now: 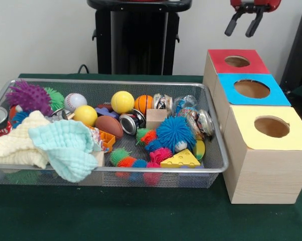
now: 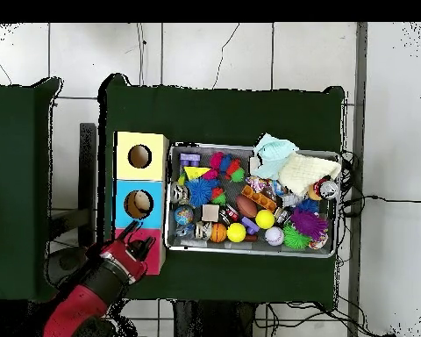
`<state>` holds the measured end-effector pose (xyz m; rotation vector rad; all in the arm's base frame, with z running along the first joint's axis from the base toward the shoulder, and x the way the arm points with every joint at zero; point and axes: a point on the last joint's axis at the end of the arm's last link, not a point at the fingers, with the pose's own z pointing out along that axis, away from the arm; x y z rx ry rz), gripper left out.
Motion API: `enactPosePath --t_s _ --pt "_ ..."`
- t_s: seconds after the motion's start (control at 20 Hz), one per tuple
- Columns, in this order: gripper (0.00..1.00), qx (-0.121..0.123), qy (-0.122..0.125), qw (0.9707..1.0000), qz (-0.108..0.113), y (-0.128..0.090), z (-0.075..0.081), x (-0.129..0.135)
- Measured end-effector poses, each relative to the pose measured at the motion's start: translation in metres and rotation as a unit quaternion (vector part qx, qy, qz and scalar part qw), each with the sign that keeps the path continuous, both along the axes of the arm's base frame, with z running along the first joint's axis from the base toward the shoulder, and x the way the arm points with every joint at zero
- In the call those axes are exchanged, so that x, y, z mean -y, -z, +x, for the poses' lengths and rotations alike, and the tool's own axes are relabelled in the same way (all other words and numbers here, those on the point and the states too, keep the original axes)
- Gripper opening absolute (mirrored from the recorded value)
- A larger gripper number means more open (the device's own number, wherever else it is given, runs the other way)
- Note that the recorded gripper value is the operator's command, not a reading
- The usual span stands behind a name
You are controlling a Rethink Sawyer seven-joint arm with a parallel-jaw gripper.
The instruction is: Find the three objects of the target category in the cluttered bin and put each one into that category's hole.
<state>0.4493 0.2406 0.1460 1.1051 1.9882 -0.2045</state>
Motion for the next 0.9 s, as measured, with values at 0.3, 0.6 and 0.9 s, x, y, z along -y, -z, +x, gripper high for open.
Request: enactPosePath --t_s 0.3,0.6,0.9 --pt "1.00 0.094 -0.081 0.9875 -0.097 -0.004 -0.001 -0.008" --pt "1.00 0.141 -0.157 0.9705 -0.117 -0.022 0.002 -0.009" --pt "1.00 0.159 -0.143 0.9701 -0.115 -0.047 0.012 0.019"
